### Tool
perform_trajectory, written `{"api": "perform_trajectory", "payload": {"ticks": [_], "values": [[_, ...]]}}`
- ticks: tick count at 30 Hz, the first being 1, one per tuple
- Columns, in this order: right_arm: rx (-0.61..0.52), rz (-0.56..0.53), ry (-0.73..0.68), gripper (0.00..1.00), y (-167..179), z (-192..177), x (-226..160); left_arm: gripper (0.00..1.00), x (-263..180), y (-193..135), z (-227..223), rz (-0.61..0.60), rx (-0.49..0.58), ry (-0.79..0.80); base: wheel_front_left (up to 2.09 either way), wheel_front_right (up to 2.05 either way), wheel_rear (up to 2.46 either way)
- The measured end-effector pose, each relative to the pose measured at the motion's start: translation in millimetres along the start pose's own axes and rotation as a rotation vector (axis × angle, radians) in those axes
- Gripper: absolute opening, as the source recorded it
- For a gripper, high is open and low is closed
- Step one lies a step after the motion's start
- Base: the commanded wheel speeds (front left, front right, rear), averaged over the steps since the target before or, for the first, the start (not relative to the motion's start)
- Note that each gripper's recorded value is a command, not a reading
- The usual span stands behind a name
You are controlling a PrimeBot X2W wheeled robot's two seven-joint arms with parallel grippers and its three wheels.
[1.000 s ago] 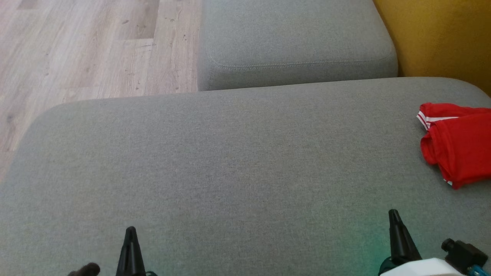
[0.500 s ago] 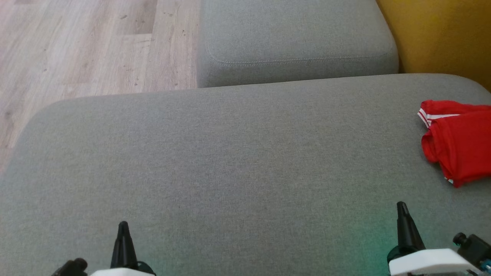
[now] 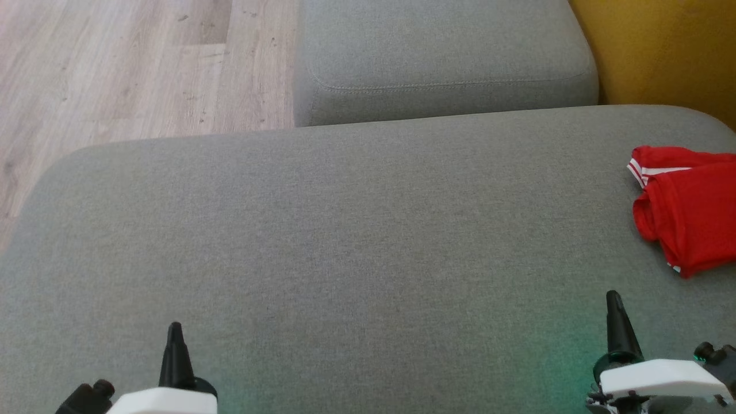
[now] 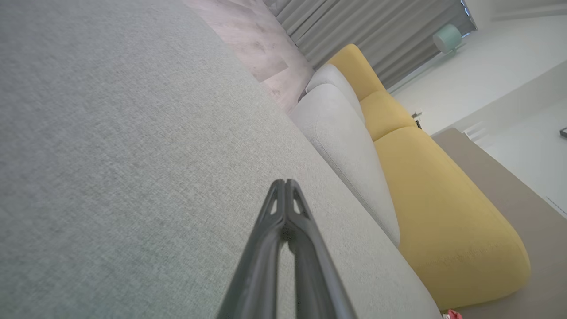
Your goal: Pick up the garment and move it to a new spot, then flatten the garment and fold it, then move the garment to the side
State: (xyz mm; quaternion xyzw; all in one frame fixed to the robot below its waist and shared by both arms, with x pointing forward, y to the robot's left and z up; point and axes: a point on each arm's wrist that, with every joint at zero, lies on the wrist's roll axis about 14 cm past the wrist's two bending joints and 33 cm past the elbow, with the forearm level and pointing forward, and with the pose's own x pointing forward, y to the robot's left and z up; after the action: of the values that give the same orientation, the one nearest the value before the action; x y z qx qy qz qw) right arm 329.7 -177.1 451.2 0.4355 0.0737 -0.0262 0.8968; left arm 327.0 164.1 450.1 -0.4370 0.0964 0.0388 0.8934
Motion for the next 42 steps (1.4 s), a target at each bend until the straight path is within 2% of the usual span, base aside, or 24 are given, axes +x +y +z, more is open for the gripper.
{"api": "perform_trajectory", "payload": {"ticks": [42], "values": [[0.522,0.016,-0.047,0.00,4,31,30,0.00,31,-8,29,-0.067,-0.509,-0.011,0.00,0.00,0.00]]}}
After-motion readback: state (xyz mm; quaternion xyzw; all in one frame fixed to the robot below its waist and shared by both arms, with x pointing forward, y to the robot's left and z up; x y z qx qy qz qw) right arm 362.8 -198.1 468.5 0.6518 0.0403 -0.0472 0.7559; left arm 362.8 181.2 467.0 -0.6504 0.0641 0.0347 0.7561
